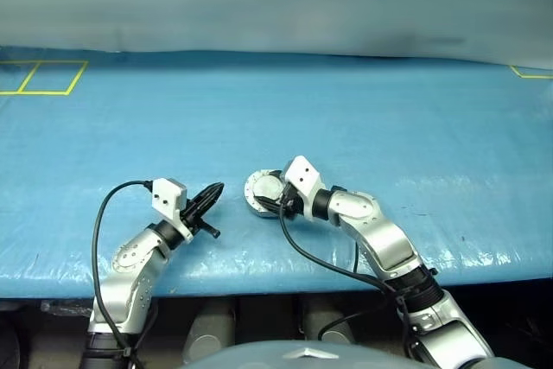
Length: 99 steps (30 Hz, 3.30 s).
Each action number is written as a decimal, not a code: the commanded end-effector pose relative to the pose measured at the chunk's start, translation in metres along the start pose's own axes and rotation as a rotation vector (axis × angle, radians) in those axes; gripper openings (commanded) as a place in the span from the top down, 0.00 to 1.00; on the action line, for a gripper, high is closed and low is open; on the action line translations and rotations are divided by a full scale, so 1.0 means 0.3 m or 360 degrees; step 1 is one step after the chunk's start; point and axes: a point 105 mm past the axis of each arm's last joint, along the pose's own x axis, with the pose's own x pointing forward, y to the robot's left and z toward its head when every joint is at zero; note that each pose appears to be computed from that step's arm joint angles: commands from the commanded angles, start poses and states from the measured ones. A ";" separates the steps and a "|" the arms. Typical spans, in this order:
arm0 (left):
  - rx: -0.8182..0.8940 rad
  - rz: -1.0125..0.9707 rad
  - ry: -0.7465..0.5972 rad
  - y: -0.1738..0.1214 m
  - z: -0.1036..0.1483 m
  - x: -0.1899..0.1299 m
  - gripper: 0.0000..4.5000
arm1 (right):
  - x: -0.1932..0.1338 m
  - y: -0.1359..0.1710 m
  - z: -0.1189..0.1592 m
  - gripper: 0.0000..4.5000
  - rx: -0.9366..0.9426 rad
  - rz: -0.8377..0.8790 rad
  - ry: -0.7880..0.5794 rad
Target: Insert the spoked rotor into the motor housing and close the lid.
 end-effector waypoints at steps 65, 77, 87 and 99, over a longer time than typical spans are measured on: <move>0.0078 -0.0491 0.0668 -0.127 0.009 0.203 1.00 | -0.023 0.015 -0.045 0.32 0.0120 -0.0095 0.0059; 0.0117 -0.0389 0.0759 -0.078 -0.023 0.196 1.00 | -0.024 0.020 -0.050 0.32 0.0122 -0.0112 0.0066; 0.0107 -0.0307 0.0783 -0.047 -0.033 0.197 1.00 | -0.019 0.023 -0.045 0.32 0.0111 -0.0103 0.0061; 0.0119 -0.0562 0.0598 -0.145 0.028 0.223 1.00 | -0.019 0.028 -0.047 0.32 0.0111 -0.0097 0.0063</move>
